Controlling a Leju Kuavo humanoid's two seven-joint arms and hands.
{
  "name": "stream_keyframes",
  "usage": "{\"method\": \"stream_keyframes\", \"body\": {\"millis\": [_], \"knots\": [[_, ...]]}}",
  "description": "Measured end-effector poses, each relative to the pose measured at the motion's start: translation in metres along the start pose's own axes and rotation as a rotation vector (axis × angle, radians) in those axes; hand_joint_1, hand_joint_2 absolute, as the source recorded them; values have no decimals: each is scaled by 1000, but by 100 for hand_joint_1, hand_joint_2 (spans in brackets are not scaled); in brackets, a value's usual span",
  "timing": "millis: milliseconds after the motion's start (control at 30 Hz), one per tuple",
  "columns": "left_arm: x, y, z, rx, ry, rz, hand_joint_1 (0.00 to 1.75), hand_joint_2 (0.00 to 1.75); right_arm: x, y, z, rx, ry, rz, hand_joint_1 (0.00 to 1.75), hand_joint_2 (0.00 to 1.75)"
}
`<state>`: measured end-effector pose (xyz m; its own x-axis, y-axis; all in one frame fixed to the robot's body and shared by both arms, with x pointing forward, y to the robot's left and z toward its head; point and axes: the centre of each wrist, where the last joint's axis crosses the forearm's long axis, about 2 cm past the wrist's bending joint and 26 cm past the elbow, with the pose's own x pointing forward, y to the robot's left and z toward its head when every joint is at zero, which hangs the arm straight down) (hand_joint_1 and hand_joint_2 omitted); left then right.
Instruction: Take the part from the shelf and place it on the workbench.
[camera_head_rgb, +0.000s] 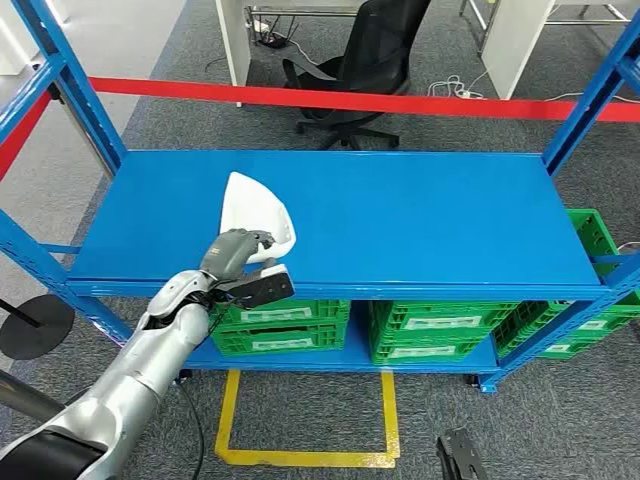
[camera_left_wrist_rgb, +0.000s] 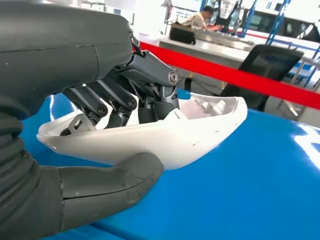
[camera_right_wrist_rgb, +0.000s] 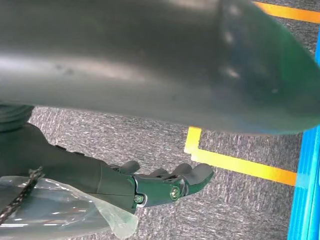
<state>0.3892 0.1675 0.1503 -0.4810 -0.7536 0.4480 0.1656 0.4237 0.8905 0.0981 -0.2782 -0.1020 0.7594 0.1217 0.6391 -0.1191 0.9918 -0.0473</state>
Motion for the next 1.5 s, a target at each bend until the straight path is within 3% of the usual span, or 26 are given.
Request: {"method": "stream_keyframes", "body": {"millis": [300,467,733,900,1067,1500], "knots": [[5,2,3,29,-21,7,175,175,0,0,0,-1,0,-1,0,0],[21,2,10,85,-101,48,175,175,-2,0,1,-13,-3,-10,0,0],[76,-11,54,214,-281,148,175,175,-13,2,7,-54,-7,-34,0,0],[101,-19,90,363,-334,168,175,175,-22,5,12,-61,-9,-42,0,0],[113,-26,117,402,-349,178,175,175,-31,8,18,-48,9,-70,0,0],[122,-26,141,481,-353,154,175,175,-36,12,21,-64,3,-112,0,0]]}}
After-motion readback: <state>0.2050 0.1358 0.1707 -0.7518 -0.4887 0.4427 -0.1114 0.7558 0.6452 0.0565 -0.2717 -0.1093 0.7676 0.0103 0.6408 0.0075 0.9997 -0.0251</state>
